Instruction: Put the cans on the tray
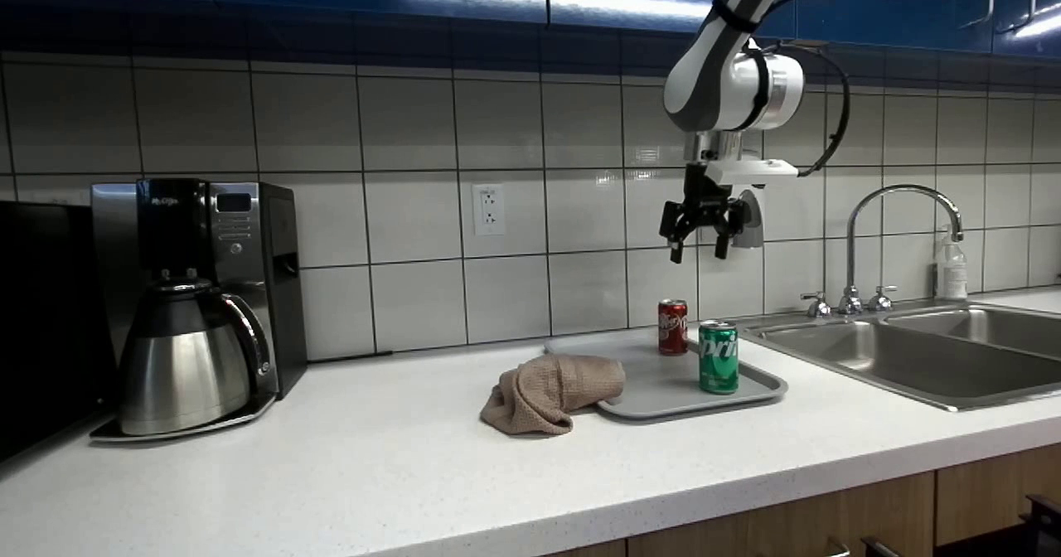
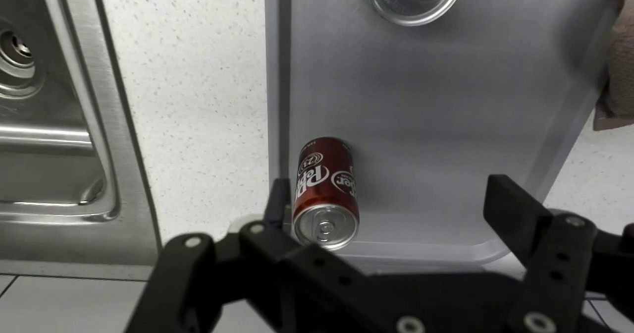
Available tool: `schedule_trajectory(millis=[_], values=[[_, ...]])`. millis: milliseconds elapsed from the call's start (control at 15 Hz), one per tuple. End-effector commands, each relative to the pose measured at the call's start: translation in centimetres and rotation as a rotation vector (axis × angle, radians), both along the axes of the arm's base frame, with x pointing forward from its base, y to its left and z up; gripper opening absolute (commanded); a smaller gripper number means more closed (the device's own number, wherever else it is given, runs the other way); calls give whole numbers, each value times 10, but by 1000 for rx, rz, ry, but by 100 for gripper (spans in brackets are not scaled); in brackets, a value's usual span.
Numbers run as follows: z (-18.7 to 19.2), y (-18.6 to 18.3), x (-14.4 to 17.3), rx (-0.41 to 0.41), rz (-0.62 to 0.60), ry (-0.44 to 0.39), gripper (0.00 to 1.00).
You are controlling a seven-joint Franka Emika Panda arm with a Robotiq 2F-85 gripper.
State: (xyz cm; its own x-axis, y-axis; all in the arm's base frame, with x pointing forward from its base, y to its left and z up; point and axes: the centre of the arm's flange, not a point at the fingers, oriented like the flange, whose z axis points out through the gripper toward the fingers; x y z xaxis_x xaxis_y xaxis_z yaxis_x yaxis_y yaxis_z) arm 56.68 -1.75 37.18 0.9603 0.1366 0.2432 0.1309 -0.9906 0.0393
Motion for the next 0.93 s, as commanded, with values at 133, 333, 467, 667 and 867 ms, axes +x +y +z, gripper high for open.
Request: schedule_trajectory(millis=[133, 333, 467, 667, 867], values=[[27, 5, -62, -13, -9, -68, 100], [39, 5, -86, -15, -13, -100, 100], [48, 4, -100, -15, -20, -126, 100], [60, 4, -118, -14, -34, -157, 100], [72, 5, -134, -15, -36, -185, 100]])
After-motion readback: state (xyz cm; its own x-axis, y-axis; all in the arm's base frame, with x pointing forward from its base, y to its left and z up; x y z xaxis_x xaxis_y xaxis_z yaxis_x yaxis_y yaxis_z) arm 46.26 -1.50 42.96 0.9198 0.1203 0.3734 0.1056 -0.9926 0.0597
